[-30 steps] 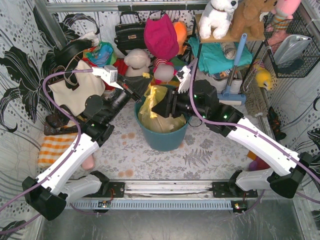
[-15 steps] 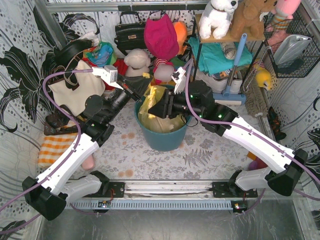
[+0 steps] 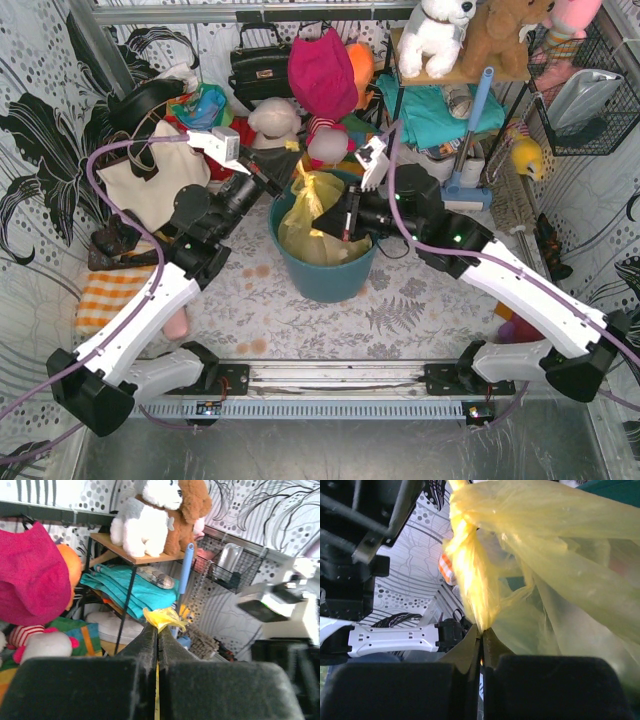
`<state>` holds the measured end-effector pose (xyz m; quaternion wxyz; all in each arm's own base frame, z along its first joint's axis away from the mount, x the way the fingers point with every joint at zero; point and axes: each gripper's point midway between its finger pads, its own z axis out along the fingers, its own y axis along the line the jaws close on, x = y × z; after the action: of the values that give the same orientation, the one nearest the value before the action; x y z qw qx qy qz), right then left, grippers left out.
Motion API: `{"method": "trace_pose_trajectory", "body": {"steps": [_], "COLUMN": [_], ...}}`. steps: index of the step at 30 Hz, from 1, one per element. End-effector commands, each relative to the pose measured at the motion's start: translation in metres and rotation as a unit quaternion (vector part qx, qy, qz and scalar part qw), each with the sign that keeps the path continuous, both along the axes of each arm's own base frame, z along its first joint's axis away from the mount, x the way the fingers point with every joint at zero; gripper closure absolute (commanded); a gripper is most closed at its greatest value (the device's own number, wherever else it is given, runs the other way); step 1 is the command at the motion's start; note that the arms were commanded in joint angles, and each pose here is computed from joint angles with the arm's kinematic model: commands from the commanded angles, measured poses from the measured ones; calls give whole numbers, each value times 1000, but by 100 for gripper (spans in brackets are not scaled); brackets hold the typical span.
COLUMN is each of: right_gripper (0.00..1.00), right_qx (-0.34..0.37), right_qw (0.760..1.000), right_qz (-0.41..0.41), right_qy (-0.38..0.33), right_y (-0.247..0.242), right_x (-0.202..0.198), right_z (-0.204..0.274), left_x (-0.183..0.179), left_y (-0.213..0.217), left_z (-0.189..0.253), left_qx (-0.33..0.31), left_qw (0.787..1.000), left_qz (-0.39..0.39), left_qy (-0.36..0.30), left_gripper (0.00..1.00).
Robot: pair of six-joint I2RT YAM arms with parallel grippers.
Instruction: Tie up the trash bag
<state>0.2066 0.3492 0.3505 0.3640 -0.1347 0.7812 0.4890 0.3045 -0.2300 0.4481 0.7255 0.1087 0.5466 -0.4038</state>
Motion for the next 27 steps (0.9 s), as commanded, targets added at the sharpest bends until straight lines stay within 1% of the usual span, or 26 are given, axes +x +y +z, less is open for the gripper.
{"method": "trace_pose_trajectory", "body": {"steps": [1,5,9,13,14,16,19,20,21,24,27], "right_gripper": [100,100,100,100,100,100,100,100,100,100,100], "right_qx": [-10,-2,10,15,15,-1,-21,-26,-22,1,12], "right_qw": [999,997,993,989,989,993,998,999,1000,1000,1000], "right_qz": [-12,-1,25,49,50,35,23,22,18,5,4], "right_qy": [-37,-77,-117,-139,-137,-111,-46,-9,11,26,5], "right_y": [-27,-32,-29,-28,-30,-35,-43,-46,-49,-60,-65], "right_x": [-12,-17,-22,-29,-30,-29,-37,-43,-48,-58,-58], "right_z": [20,45,74,89,87,66,15,-11,-23,-31,-17], "left_x": [17,36,51,67,71,79,87,91,95,106,109], "left_y": [12,8,1,-4,-6,-9,-10,-7,-1,14,11], "left_z": [26,37,43,32,27,10,-31,-51,-64,-92,-90], "left_qx": [16,44,56,70,74,86,109,117,121,126,132], "left_qw": [997,995,994,994,994,994,992,990,987,978,979], "left_qz": [54,71,70,67,66,65,67,76,95,141,136], "left_qy": [-43,-55,-62,-50,-45,-27,14,33,47,85,75], "left_gripper": [100,100,100,100,100,100,100,100,100,100,100]}}
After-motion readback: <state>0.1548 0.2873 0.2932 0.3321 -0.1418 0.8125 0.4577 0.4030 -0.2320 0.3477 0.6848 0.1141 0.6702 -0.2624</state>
